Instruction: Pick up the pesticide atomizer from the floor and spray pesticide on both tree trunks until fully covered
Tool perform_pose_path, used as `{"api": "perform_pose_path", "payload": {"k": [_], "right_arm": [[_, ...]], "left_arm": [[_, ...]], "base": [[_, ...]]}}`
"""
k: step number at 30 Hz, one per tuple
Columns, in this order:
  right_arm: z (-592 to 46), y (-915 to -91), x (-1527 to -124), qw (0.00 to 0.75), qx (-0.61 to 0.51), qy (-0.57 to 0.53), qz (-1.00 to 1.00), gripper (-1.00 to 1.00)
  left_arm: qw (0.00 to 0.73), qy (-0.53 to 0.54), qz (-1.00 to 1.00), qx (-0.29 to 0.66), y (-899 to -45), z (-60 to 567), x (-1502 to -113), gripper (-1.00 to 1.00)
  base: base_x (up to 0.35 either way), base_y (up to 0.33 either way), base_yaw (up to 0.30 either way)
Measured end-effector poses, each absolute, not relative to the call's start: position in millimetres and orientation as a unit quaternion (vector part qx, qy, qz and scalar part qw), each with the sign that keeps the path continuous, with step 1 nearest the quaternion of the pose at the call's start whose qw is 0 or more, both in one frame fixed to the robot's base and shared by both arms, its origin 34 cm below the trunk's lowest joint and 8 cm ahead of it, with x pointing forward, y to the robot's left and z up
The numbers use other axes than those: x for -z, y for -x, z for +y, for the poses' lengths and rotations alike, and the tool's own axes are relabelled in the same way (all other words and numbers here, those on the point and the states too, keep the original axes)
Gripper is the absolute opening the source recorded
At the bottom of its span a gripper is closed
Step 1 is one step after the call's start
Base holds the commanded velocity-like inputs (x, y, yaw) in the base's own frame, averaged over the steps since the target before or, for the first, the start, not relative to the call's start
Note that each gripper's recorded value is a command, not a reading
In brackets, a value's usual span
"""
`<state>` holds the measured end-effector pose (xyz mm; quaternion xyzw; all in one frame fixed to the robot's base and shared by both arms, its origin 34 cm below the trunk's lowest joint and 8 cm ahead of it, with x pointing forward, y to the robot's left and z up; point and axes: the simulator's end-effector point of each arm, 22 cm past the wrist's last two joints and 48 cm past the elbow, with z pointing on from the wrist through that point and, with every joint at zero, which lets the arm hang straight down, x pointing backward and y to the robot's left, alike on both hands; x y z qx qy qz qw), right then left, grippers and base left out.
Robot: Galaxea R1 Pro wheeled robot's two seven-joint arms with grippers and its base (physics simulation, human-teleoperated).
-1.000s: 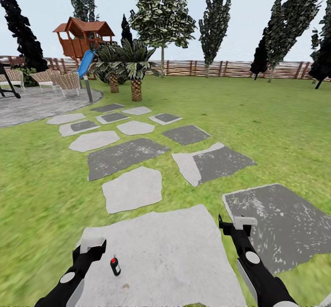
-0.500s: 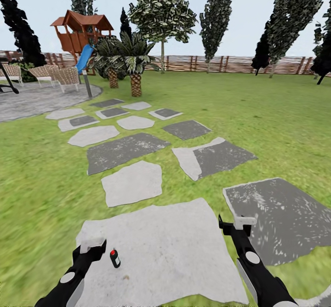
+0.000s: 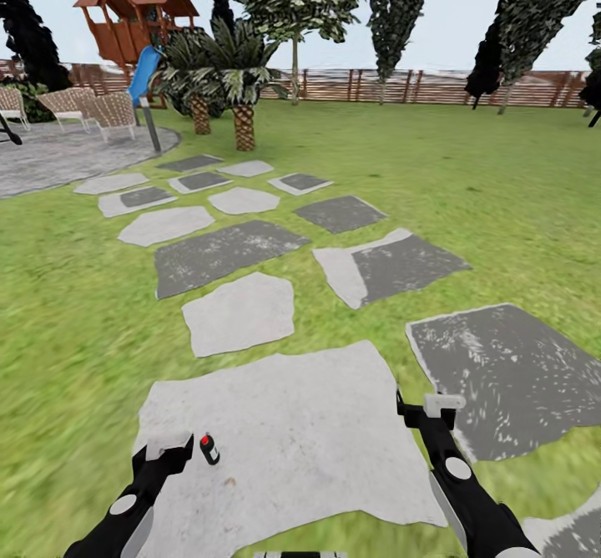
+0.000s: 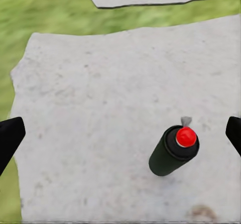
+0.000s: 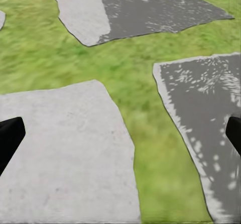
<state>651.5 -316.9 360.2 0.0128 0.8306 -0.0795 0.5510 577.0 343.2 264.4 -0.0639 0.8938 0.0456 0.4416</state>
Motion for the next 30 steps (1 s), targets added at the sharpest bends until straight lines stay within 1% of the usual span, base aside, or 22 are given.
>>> {"api": "perform_pose_path", "payload": {"k": [4, 15, 30], "right_arm": [[-317, -648, -347, 0.541, 0.08, -0.012, 0.837, 1.0], [-317, -639, -317, 0.52, 0.08, -0.01, 0.85, 1.0], [-317, -631, -291, 0.501, 0.08, -0.009, 0.861, 1.0]], "left_arm": [[0.432, 0.063, 0.899, -0.047, -571, 344, -253, 1.0], [0.409, 0.062, 0.909, -0.049, -558, 345, -228, 1.0], [0.387, 0.06, 0.918, -0.053, -542, 348, -204, 1.0]], "base": [[0.0, 0.0, -0.1], [0.0, 0.0, -0.237], [0.0, 0.0, -0.018]]}}
